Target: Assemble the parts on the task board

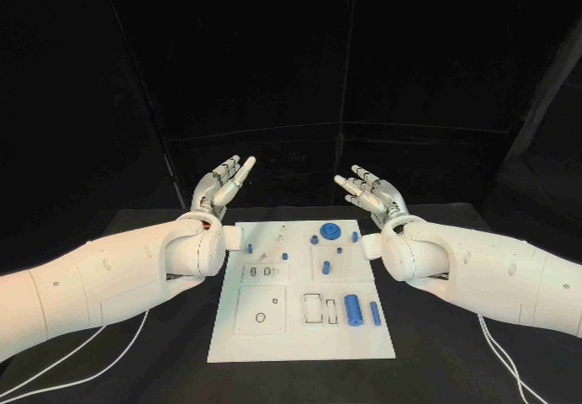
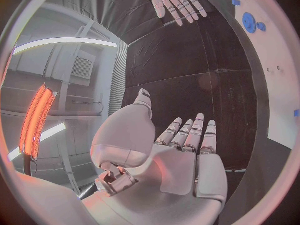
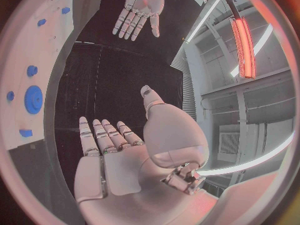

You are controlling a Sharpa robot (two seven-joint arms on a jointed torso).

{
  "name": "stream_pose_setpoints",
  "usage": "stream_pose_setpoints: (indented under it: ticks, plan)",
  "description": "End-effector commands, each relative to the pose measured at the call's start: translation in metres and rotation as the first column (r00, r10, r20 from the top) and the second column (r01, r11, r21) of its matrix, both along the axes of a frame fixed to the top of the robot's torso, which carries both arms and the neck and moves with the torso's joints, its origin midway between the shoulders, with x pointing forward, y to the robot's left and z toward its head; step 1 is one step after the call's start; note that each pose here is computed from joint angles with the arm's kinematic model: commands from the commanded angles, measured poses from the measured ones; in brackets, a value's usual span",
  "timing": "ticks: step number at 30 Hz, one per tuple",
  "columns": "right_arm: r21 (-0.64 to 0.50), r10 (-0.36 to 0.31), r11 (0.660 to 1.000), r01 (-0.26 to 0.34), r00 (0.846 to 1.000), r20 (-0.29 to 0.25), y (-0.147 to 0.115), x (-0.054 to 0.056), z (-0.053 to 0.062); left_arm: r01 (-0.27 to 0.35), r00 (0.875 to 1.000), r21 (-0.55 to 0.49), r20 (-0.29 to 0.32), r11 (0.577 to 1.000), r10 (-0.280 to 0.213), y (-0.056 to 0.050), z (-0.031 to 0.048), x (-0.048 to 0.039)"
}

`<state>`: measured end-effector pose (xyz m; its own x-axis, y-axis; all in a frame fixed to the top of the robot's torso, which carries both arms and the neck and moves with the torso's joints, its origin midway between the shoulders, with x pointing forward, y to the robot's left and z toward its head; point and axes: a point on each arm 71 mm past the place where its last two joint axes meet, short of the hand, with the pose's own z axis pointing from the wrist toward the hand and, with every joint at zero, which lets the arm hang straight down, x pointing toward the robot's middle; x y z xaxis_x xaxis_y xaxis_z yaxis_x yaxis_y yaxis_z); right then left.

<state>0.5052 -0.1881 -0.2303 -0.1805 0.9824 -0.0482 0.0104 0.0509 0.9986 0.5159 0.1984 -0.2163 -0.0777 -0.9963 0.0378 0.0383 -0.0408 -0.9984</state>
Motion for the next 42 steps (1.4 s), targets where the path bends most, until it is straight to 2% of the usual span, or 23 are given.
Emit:
stream_pose_setpoints:
  ticks: [1,5,9,10,14,19,23,28,34,35,36,38,42]
  plan:
    - [-0.039,0.200,0.979,-0.201,0.979,-0.031,0.012,0.004,-0.001,0.077,0.996,-0.101,0.052,0.992,-0.072,-0.004,0.0062,0.0045]
    - [-0.062,0.246,0.967,-0.249,0.968,-0.045,0.014,0.009,-0.002,0.081,0.996,-0.104,0.057,0.991,-0.075,-0.003,0.0071,0.0062]
    - [-0.070,0.261,0.962,-0.265,0.964,-0.050,0.014,0.011,-0.002,0.081,0.996,-0.104,0.057,0.991,-0.075,-0.003,0.0071,0.0062]
    - [-0.303,0.207,0.938,-0.166,0.972,0.107,-0.005,0.015,0.007,0.070,0.997,-0.104,0.043,0.992,-0.066,0.016,0.0067,0.0027]
    - [-0.389,0.222,0.909,-0.149,0.963,0.151,-0.008,0.020,0.015,0.065,0.997,-0.104,0.055,0.992,-0.060,0.022,0.0087,-0.0006]
    - [-0.527,0.266,0.842,-0.117,0.939,0.217,-0.013,0.028,0.030,0.061,0.994,-0.089,0.091,0.994,-0.053,0.029,0.0145,-0.0061]
    - [-0.607,0.304,0.788,-0.108,0.925,0.229,-0.013,0.031,0.036,0.077,0.993,-0.093,0.096,0.993,-0.068,0.028,0.0167,-0.0103]
    - [-0.719,0.354,0.689,-0.094,0.909,0.220,-0.006,0.031,0.046,0.119,0.990,-0.109,0.092,0.987,-0.109,0.024,0.0200,-0.0209]
    - [-0.830,0.403,0.553,-0.077,0.896,0.185,0.005,0.029,0.056,0.161,0.985,-0.119,0.085,0.980,-0.152,0.020,0.0234,-0.0327]
    - [-0.849,0.413,0.523,-0.073,0.893,0.178,0.008,0.029,0.058,0.167,0.984,-0.120,0.084,0.979,-0.158,0.020,0.0239,-0.0343]
    - [-0.876,0.427,0.477,-0.067,0.889,0.164,0.011,0.029,0.059,0.175,0.983,-0.122,0.082,0.977,-0.166,0.019,0.0245,-0.0365]
    - [-0.905,0.442,0.422,-0.058,0.884,0.150,0.016,0.030,0.060,0.184,0.981,-0.125,0.079,0.975,-0.175,0.018,0.0250,-0.0387]
    - [-0.941,0.467,0.336,-0.048,0.876,0.122,0.024,0.032,0.060,0.197,0.979,-0.130,0.076,0.972,-0.189,0.016,0.0257,-0.0414]
